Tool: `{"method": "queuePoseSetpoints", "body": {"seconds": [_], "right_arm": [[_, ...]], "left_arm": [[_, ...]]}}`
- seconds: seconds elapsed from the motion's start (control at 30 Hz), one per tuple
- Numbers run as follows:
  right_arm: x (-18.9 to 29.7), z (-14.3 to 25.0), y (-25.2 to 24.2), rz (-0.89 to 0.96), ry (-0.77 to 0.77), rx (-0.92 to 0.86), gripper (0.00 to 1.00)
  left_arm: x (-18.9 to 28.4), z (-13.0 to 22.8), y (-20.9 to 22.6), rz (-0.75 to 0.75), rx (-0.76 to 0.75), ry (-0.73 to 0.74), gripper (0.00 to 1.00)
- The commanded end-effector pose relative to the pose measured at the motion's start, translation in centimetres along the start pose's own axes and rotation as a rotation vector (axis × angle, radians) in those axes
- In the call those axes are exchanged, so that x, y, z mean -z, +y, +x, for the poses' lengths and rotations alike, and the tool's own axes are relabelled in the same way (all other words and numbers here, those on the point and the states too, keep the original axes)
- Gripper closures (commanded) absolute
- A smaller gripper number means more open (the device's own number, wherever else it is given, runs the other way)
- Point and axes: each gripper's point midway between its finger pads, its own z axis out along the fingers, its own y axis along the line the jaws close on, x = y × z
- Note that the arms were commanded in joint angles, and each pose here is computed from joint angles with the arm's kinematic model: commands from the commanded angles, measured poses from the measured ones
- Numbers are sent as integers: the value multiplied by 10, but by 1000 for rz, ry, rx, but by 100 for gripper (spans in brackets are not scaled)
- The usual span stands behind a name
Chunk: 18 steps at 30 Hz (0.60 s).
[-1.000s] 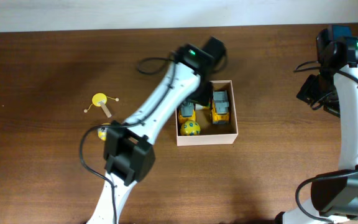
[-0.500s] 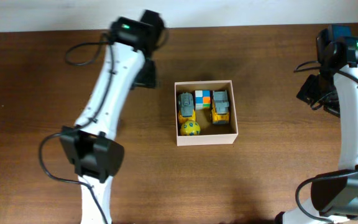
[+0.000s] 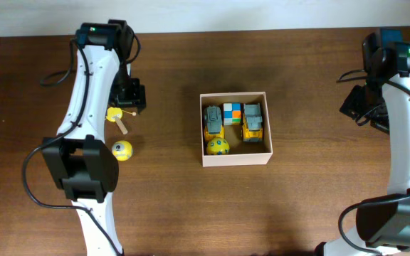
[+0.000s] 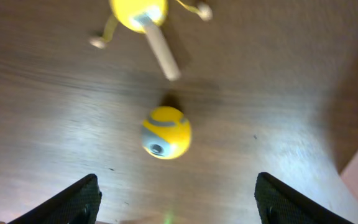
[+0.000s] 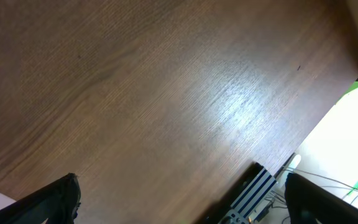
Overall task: Pack container
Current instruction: 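Raise the left gripper and move it left to the grey-striped ball, then lower the left gripper and grasp the yellow-and-grey ball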
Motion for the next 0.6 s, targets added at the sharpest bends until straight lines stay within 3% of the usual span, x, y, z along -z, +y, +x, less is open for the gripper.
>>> {"method": "queuePoseSetpoints", "body": {"seconds": [0.0,0.27,0.57], "right_arm": [[1,-1,-2,1,-6,-16,1],[1,-1,-2,1,-7,-16,1],[1,-1,-2,1,-7,-16,1]], "left_arm": [[-19,24,-13,66,-53,113,19],[-59,60,-3,-5,-70,289,19],[-65,52,2,-42,-75,253,19]]}}
